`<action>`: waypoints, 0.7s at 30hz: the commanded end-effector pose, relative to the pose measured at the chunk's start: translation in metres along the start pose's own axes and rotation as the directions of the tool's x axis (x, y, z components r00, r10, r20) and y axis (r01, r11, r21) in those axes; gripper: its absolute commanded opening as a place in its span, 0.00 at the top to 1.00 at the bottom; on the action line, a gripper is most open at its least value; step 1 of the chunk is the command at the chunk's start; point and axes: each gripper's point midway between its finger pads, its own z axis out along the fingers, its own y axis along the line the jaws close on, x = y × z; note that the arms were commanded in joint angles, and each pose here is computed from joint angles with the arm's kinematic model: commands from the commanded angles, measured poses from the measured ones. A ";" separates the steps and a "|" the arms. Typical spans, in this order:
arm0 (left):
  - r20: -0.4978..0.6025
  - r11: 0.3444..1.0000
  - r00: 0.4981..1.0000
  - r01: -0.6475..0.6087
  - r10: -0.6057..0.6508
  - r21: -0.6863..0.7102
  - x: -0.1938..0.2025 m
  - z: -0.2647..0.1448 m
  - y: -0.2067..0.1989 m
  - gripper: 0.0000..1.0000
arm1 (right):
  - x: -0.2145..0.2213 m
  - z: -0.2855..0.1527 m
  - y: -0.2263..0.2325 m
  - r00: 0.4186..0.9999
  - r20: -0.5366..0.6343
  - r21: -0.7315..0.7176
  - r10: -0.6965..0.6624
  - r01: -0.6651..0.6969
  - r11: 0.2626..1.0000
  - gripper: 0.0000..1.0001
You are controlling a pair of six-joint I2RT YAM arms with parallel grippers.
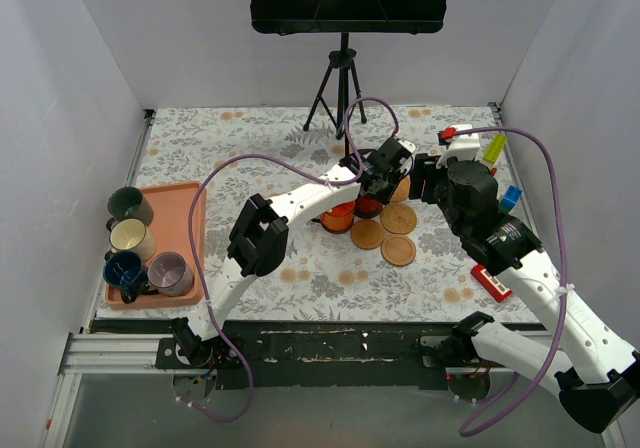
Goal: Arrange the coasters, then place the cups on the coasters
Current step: Place the cup on the coaster.
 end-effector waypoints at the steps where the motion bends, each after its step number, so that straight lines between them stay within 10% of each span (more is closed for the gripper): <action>1: 0.101 1.000 0.995 0.023 -0.021 -0.016 -0.038 -0.047 0.009 0.67 | -0.015 -0.003 -0.004 0.998 0.054 0.015 0.031 -0.032 0.999 0.32; 21: 0.246 0.999 0.968 0.046 -0.051 0.025 -0.082 -0.090 0.004 0.30 | -0.020 -0.006 -0.007 0.997 0.071 0.026 0.036 -0.038 0.999 0.32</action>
